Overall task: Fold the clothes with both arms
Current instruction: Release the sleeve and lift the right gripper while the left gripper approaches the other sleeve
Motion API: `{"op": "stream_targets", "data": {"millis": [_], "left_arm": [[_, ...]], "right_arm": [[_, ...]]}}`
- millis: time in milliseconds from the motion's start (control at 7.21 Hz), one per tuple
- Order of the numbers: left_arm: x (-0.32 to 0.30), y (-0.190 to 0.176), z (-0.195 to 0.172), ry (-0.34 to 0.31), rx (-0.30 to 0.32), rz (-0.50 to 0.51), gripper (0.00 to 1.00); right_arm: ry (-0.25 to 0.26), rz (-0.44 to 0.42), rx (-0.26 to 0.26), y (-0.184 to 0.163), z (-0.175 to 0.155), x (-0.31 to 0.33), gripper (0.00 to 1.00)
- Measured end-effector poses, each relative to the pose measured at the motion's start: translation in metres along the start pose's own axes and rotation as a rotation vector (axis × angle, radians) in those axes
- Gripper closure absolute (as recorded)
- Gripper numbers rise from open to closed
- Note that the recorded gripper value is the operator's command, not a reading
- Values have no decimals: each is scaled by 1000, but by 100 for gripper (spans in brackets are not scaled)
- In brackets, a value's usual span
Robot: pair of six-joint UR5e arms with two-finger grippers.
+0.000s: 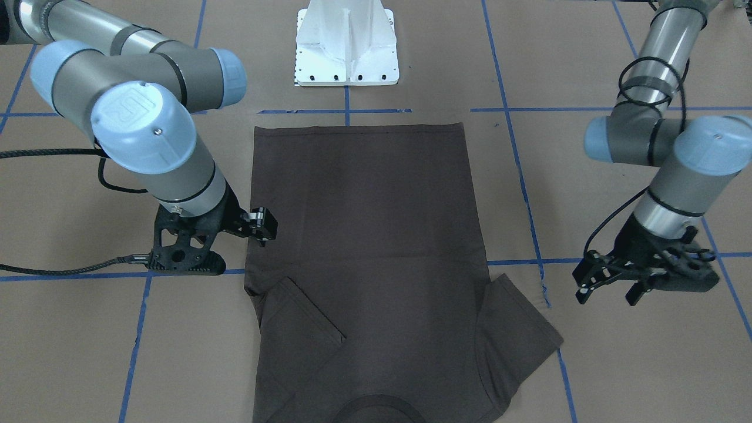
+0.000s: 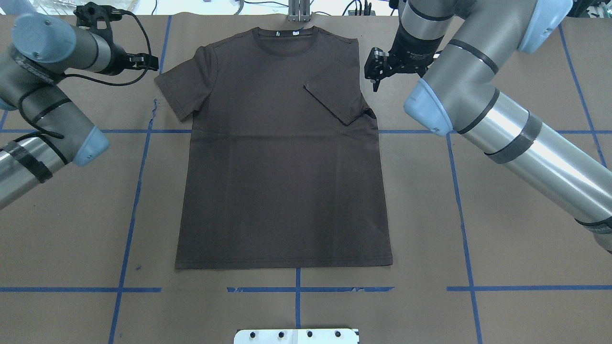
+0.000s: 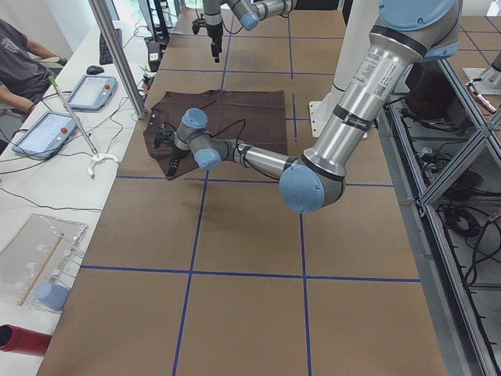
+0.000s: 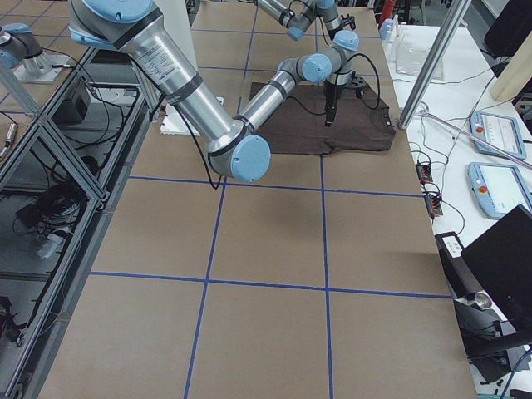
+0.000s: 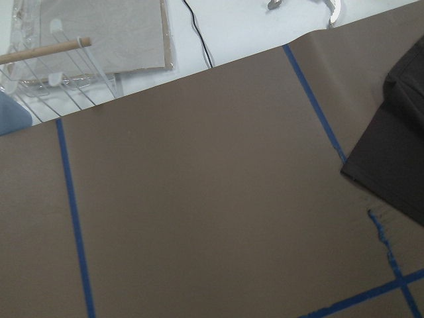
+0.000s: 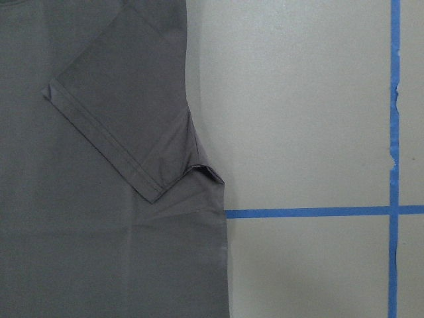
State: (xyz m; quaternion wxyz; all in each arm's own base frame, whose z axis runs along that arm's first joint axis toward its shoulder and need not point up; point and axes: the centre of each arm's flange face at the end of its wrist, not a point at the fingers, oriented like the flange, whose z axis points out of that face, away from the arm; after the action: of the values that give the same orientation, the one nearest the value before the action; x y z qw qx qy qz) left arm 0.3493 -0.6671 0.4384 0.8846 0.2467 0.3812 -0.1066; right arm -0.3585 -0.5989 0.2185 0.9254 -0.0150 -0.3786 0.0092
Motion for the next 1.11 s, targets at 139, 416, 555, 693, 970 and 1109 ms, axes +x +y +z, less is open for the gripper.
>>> {"op": "stream_targets", "data": {"millis": [139, 416, 555, 693, 970, 1109], "left_arm": [[6, 5, 21, -19, 18, -4, 2], [9, 15, 51, -46, 41, 2, 4], [11, 18, 57, -55, 46, 4, 7], [11, 19, 61, -61, 46, 5, 11], [14, 18, 63, -61, 45, 7, 15], [16, 19, 63, -59, 43, 8, 16]], "right_arm": [[-1, -15, -1, 2, -2, 6, 0], [-1, -23, -1, 2, -1, 8, 0], [-1, -24, 1, 1, -1, 8, 0], [-1, -24, 2, 1, -2, 7, 0], [-2, -21, 3, 1, -3, 6, 0], [-1, -21, 2, 1, -3, 7, 0]]}}
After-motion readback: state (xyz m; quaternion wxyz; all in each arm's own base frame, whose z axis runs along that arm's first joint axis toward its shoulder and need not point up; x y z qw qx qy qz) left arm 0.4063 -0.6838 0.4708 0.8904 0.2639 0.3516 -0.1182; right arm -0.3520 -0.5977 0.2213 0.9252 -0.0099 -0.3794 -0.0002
